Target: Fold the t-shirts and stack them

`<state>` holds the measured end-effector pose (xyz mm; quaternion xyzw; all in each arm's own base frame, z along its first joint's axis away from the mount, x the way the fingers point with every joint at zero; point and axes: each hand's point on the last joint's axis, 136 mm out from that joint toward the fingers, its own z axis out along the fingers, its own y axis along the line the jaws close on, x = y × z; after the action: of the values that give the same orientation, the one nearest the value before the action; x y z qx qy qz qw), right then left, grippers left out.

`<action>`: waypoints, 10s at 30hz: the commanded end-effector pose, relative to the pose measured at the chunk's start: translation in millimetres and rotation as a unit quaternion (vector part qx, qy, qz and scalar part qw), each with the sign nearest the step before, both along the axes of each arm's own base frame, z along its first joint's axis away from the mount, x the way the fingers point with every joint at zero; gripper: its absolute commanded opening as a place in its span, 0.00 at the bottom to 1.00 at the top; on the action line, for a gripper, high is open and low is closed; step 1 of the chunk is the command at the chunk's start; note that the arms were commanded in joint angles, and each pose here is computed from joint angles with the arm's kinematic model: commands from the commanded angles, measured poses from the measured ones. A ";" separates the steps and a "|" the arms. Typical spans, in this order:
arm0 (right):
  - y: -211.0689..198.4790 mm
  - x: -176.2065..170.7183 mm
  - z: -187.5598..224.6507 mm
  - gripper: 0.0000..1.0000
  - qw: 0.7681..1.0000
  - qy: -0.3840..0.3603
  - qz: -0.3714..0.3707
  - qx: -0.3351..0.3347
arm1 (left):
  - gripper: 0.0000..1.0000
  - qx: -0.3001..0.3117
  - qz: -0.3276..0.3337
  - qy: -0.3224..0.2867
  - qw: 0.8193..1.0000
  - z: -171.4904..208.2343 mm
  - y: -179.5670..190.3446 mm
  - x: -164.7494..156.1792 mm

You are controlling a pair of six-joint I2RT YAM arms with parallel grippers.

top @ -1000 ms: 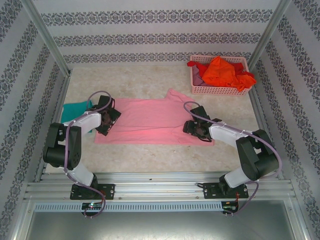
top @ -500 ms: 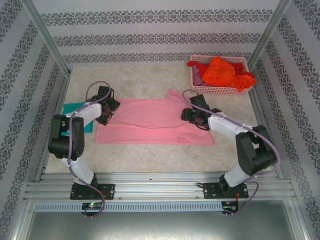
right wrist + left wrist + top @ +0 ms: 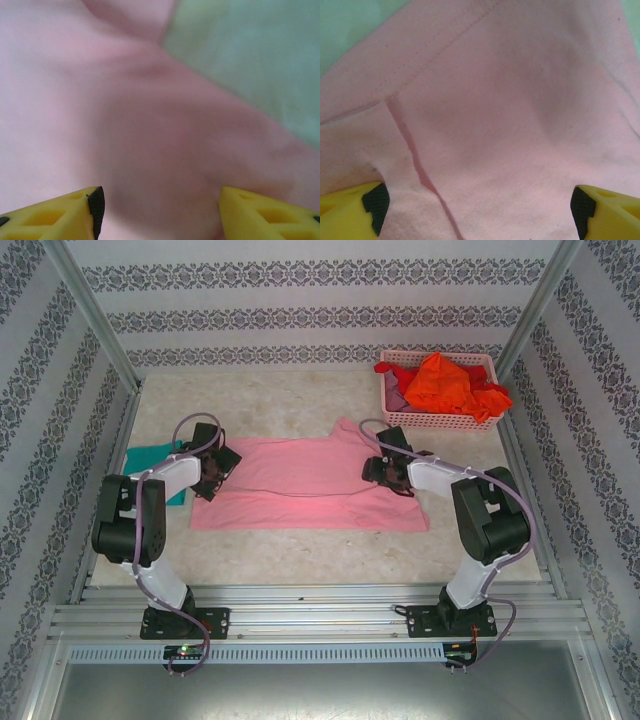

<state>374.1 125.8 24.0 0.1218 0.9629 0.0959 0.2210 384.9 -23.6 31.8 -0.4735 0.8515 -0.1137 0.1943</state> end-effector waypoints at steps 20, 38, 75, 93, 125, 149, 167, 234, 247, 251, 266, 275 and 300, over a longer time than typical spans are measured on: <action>-33.0 69.7 66.3 0.45 0.993 -0.093 -0.060 -0.033 | 1.00 0.057 -0.028 0.005 0.998 38.4 10.9 -11.9; -19.3 114.9 -0.8 0.13 0.997 -0.027 -0.068 -0.006 | 1.00 0.071 -0.031 -0.004 0.997 49.5 15.3 -15.8; -31.6 185.5 125.0 0.00 0.969 -0.232 0.019 -0.089 | 1.00 0.070 -0.030 -0.016 0.997 54.8 16.1 2.3; -12.3 200.8 173.5 0.51 0.945 -0.277 0.107 -0.134 | 1.00 0.075 -0.027 -0.026 0.997 64.0 16.8 19.2; -2.1 98.0 119.3 0.52 0.972 -0.219 0.078 -0.021 | 0.52 0.148 0.097 0.109 0.978 1.5 86.9 94.2; -17.5 109.9 72.4 0.42 0.987 -0.139 0.028 -0.072 | 0.02 0.128 0.075 0.118 0.982 -11.2 84.3 88.0; -8.7 143.7 19.4 0.43 0.991 -0.057 0.022 -0.119 | 0.00 0.123 0.055 0.109 0.985 -10.8 80.5 88.1; -3.0 134.7 -5.1 0.34 0.993 0.053 0.027 -0.101 | 0.00 0.093 0.048 0.077 0.992 -10.3 73.5 94.5; 17.9 112.4 -33.6 0.23 0.983 0.151 0.089 -0.062 | 0.00 0.087 0.046 0.071 0.993 -10.9 71.7 97.0; 17.1 103.8 -42.0 0.10 0.982 0.157 0.084 -0.062 | 0.00 0.087 0.047 0.071 0.993 -10.6 73.5 96.6; 5.9 141.5 35.8 0.42 0.993 0.018 0.055 -0.106 | 0.00 0.084 0.049 0.059 0.994 -2.4 75.7 95.0; -1.4 128.0 -6.9 0.41 0.988 0.076 0.045 -0.125 | 0.00 0.083 0.047 0.058 0.994 -2.1 75.8 94.2; 25.3 105.4 -25.5 0.08 0.983 0.127 0.093 -0.091 | 0.00 0.075 0.054 0.043 0.995 7.5 82.3 93.0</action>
<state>498.9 153.2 16.6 0.0267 0.9901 0.0247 0.1356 479.0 52.6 25.1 -0.5085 0.8405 -0.0138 0.1868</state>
